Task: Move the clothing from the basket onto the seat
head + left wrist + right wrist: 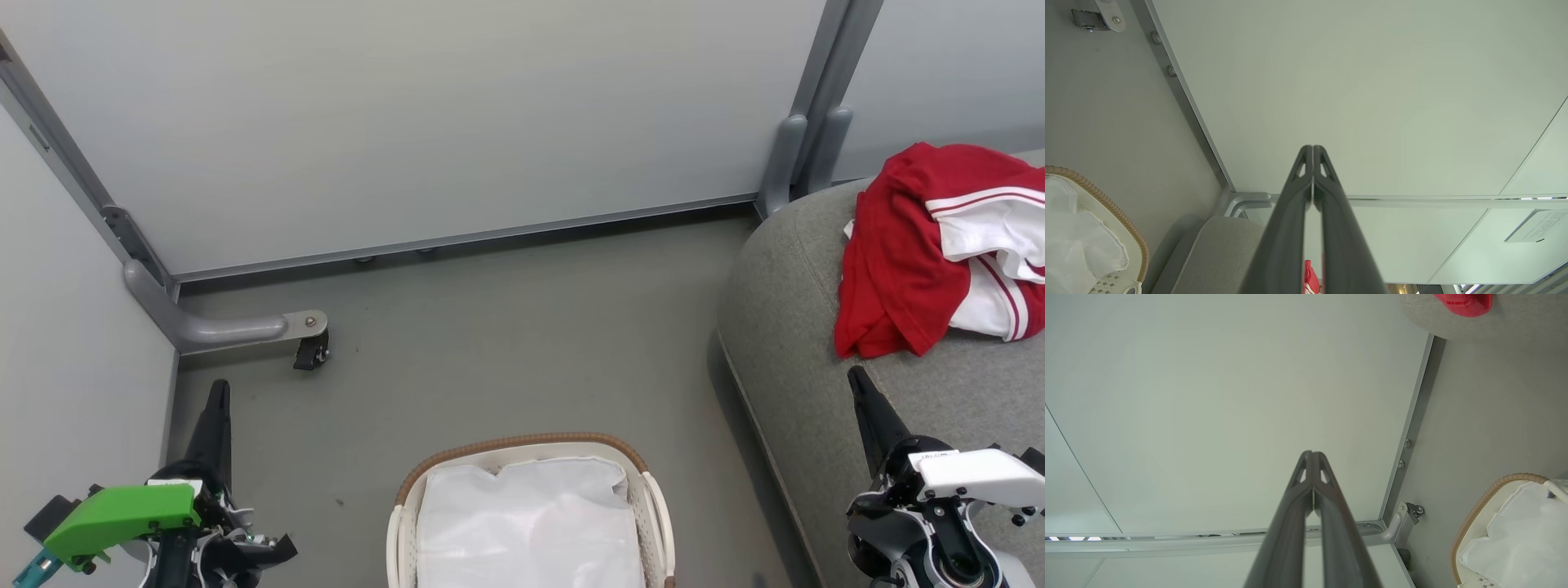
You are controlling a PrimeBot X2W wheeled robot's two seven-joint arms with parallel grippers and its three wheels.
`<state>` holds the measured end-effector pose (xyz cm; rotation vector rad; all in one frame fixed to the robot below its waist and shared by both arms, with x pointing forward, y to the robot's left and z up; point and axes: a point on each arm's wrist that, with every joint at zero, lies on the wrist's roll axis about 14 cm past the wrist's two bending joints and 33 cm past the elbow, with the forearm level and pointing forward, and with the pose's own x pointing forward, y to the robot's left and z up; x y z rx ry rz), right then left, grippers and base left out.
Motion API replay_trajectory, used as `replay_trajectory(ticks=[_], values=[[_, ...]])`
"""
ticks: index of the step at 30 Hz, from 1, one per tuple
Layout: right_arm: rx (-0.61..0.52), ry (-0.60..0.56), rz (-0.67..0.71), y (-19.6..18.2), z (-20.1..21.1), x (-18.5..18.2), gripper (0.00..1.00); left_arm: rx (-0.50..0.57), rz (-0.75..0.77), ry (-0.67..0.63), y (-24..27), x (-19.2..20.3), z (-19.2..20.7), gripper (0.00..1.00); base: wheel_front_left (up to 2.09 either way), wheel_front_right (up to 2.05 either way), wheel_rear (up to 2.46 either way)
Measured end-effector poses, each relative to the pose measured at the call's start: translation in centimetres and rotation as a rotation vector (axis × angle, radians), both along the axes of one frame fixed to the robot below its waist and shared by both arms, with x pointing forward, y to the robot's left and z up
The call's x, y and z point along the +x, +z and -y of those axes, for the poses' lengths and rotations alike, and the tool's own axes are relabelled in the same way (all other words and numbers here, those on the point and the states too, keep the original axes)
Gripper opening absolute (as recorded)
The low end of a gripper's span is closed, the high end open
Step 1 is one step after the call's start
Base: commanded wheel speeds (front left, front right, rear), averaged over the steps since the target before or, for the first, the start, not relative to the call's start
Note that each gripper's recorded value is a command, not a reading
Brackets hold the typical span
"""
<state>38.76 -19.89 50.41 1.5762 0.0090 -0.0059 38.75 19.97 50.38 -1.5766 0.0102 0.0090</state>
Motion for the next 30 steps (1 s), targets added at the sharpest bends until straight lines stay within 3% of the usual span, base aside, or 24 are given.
replay_trajectory(ticks=[30], values=[[0.0,0.0,0.0,0.01,0.0,0.0,0.0,-0.001,0.0,0.001,0.0,0.0,-0.04,0.0,0.0,0.0,0.0]])
